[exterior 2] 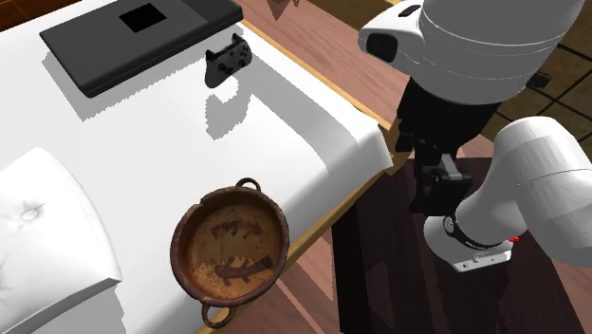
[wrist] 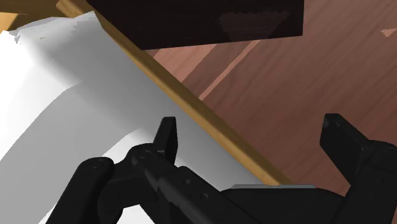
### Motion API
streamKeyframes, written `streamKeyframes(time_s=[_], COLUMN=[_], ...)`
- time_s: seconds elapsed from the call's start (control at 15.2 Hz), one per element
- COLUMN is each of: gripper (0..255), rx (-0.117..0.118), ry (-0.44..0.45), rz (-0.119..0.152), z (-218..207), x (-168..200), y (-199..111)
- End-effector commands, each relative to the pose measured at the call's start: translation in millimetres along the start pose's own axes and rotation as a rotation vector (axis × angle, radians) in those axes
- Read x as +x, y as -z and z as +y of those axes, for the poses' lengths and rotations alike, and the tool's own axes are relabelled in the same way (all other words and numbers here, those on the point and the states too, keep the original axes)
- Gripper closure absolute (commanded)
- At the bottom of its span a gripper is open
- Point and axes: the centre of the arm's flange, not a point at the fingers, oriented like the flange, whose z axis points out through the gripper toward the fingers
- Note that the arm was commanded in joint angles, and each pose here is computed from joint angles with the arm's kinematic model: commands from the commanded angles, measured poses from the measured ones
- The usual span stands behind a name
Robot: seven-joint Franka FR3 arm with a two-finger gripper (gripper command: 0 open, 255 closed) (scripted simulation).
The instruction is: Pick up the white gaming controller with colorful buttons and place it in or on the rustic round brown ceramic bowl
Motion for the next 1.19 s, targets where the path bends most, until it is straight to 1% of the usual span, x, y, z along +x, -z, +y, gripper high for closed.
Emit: streamKeyframes(time_s=[0.0, 0.53, 1.12], gripper=[0, 0, 0], rx=[0.000, -0.023, -0.050], ry=[0.000, 0.143, 0.304], rz=[0.000, 0.011, 0.024], z=[0.0, 91.9, 187.0], x=[0.0, 42.4, 105.3], y=[0.0, -7.4, -12.6])
